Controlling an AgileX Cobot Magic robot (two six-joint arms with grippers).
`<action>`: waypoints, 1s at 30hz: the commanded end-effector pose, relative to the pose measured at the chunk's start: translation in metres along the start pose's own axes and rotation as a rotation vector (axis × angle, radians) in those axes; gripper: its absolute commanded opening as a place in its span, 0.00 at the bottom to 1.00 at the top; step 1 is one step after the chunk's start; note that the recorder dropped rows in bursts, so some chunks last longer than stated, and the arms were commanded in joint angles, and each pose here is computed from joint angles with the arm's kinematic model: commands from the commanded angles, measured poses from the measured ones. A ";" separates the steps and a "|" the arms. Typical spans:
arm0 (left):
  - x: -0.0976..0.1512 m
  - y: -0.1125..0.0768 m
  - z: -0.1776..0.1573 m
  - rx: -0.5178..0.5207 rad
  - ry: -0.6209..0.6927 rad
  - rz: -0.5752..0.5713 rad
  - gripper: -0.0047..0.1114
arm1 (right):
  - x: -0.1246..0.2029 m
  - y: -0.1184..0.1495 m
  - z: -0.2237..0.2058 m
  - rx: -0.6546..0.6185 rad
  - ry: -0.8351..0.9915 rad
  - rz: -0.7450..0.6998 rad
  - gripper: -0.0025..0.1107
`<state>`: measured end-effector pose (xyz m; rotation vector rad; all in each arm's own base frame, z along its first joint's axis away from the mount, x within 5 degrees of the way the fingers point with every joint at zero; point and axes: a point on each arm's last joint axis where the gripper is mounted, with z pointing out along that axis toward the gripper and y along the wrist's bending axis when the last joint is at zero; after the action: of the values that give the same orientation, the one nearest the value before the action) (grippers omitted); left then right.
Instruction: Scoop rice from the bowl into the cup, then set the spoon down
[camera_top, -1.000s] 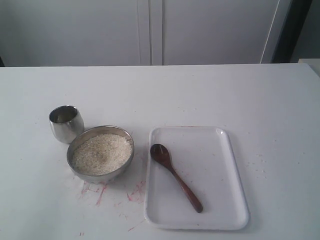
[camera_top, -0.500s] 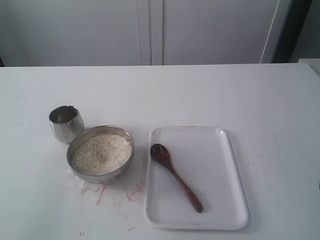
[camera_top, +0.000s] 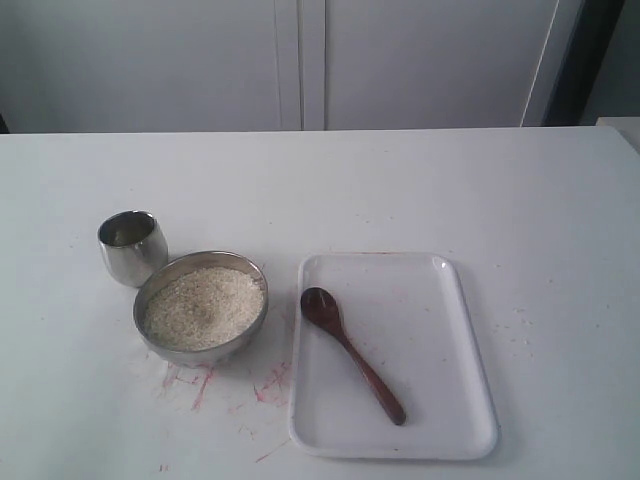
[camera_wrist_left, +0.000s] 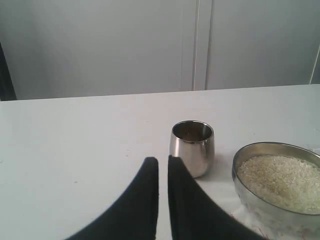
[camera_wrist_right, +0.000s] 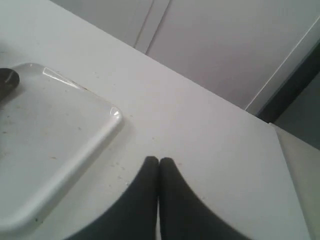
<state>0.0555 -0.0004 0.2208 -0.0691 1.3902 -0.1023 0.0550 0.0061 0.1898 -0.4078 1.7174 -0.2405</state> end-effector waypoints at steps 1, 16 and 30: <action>-0.002 0.000 0.000 0.005 -0.012 -0.007 0.16 | 0.001 0.000 0.000 0.012 0.000 -0.004 0.02; -0.002 0.000 0.000 0.005 -0.012 -0.007 0.16 | -0.006 -0.005 0.000 0.063 -0.080 0.107 0.02; -0.002 0.000 0.000 0.005 -0.012 -0.007 0.16 | 0.004 -0.009 -0.001 0.117 0.013 0.266 0.02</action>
<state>0.0555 -0.0004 0.2208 -0.0691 1.3902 -0.1023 0.0557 -0.0026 0.1928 -0.1033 1.7244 -0.1321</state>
